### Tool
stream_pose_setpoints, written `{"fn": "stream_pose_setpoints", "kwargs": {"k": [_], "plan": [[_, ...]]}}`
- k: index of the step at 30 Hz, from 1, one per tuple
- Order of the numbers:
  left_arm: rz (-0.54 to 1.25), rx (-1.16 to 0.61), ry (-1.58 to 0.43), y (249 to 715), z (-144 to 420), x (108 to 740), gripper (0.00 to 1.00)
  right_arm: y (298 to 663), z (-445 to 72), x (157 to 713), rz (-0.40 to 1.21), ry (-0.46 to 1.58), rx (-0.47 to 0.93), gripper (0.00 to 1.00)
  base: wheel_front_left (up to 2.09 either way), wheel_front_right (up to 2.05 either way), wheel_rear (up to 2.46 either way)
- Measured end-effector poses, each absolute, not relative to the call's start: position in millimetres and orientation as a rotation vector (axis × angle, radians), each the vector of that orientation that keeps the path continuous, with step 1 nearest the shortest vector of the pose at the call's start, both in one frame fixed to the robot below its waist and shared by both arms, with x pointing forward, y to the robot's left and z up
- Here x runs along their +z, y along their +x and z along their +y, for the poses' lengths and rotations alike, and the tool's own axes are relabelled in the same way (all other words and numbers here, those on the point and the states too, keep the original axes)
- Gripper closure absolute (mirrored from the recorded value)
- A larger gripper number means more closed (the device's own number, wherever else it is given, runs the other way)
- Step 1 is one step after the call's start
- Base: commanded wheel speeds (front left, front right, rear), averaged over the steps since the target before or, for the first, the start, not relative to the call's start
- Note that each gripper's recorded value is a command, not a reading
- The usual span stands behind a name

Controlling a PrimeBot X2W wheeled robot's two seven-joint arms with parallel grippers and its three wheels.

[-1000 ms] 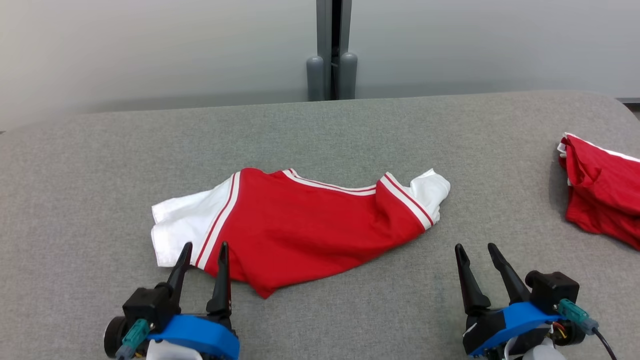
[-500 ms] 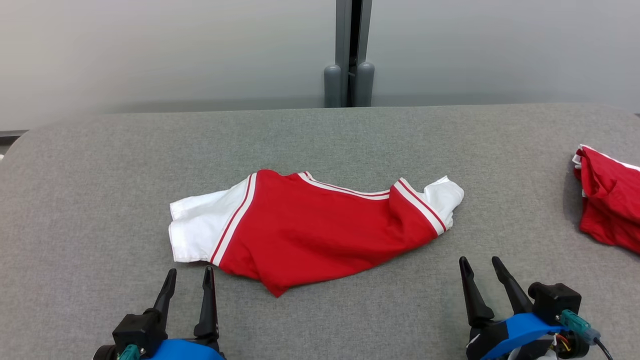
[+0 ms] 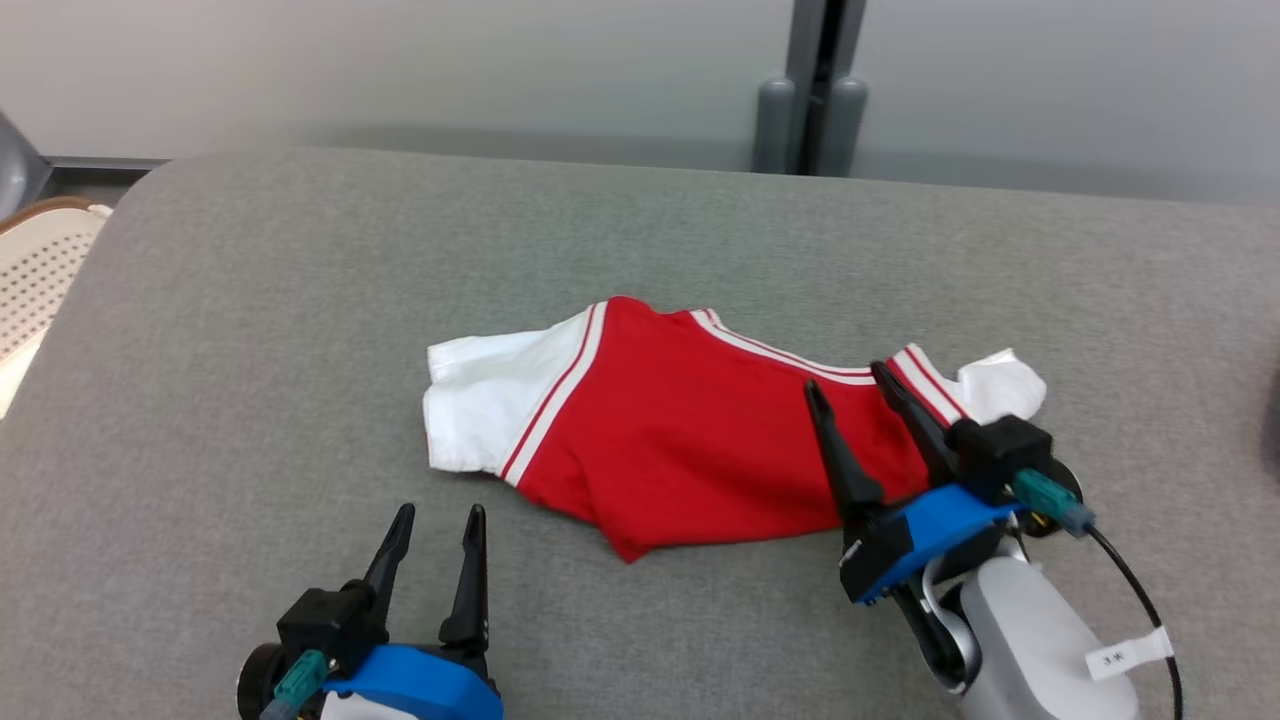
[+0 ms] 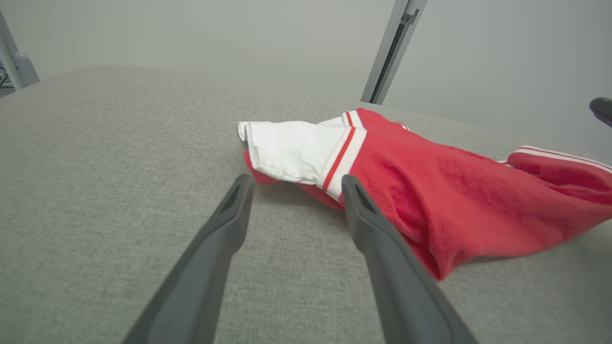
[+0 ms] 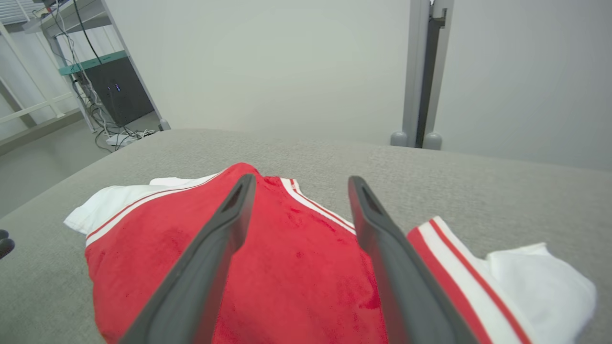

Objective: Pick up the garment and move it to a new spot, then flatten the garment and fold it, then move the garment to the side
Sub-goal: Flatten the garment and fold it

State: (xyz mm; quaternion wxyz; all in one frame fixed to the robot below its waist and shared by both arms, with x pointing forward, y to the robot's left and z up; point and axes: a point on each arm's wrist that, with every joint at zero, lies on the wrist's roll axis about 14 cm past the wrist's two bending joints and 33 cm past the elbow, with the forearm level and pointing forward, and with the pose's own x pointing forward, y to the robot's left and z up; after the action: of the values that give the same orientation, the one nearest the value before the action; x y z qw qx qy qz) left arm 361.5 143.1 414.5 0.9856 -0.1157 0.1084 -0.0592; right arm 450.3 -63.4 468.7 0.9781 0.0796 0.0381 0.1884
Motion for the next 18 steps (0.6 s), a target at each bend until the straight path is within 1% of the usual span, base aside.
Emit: {"fn": "stream_pose_setpoints", "kwargs": {"k": [4, 8, 11, 14, 18], "plan": [[0.221, -0.069, -0.244, 354.8, 157.6, 413.6, 0.00, 469.5, -10.6, 475.8, 0.086, 0.122, 0.528, 0.00, 0.00, 0.00, 0.00], [0.243, -0.018, -0.254, 342.3, 170.8, 407.0, 0.00, 489.6, 29.2, 479.2, 0.116, 0.060, 0.629, 0.00, 0.00, 0.00, 0.00], [0.258, 0.024, -0.261, 333.8, 181.0, 402.6, 0.00, 503.9, 44.4, 470.2, 0.170, 0.013, 0.655, 0.00, 0.00, 0.00, 0.00], [0.281, 0.058, -0.269, 326.8, 188.8, 395.9, 0.00, 517.7, 49.0, 460.2, 0.199, -0.022, 0.653, 0.00, 0.00, 0.00, 0.00], [0.312, 0.075, -0.276, 323.3, 191.0, 386.9, 0.00, 519.5, 48.8, 431.2, 0.277, -0.044, 0.654, 0.00, 0.00, 0.00, 0.00]]}}
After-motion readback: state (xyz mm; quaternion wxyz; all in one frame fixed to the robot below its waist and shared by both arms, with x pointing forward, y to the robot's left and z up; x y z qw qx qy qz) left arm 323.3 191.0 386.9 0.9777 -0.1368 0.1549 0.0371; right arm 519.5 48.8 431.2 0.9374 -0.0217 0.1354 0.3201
